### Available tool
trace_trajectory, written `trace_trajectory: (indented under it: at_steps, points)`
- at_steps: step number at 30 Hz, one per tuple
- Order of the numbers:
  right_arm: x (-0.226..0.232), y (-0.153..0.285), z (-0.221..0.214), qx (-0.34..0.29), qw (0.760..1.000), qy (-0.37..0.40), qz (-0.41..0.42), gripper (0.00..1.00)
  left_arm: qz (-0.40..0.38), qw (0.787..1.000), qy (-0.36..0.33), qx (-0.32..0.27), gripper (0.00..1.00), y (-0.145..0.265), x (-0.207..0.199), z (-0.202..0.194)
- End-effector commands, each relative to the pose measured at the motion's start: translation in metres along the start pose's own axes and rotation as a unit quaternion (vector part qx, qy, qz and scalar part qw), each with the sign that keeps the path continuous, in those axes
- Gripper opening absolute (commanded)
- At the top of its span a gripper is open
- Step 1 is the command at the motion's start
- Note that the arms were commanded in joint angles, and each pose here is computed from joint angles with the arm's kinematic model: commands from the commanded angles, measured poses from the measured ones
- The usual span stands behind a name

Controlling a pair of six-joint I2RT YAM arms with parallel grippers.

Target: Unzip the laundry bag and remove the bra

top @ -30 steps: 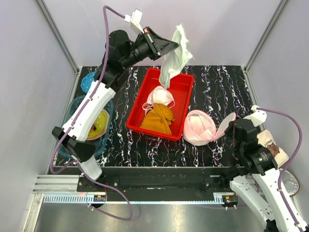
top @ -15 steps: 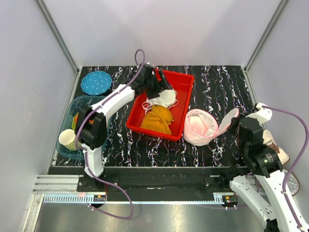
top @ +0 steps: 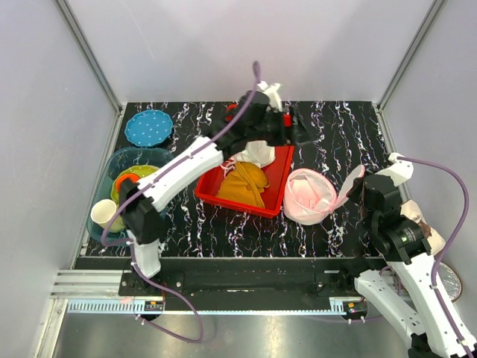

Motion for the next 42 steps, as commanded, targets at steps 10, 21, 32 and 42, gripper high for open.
trace_trajectory:
  at_steps: [10,21,32,42]
  points:
    - [0.000,0.007,0.013,-0.029,1.000,-0.009,0.009,0.00,0.078,0.978,-0.062,0.183,0.57,-0.114,0.047,-0.144]
    - [0.002,0.006,0.011,-0.025,0.999,-0.010,0.017,0.00,0.185,0.956,-0.113,0.198,0.77,-0.125,0.083,-0.207]
    - [-0.003,0.014,0.014,-0.032,0.999,-0.016,0.019,0.00,0.198,0.950,-0.121,0.209,0.29,-0.158,0.094,-0.232]
    - [-0.009,0.018,0.015,-0.036,0.999,-0.018,0.008,0.00,0.060,0.987,-0.094,0.112,0.00,-0.088,-0.016,-0.117]
Point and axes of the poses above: each gripper's point midway between its finger pads, its own y axis back along the fingers, its own x axis along the line the jaws close on, z = x × y, the point moved 4 cm from there along y, back along the fingers
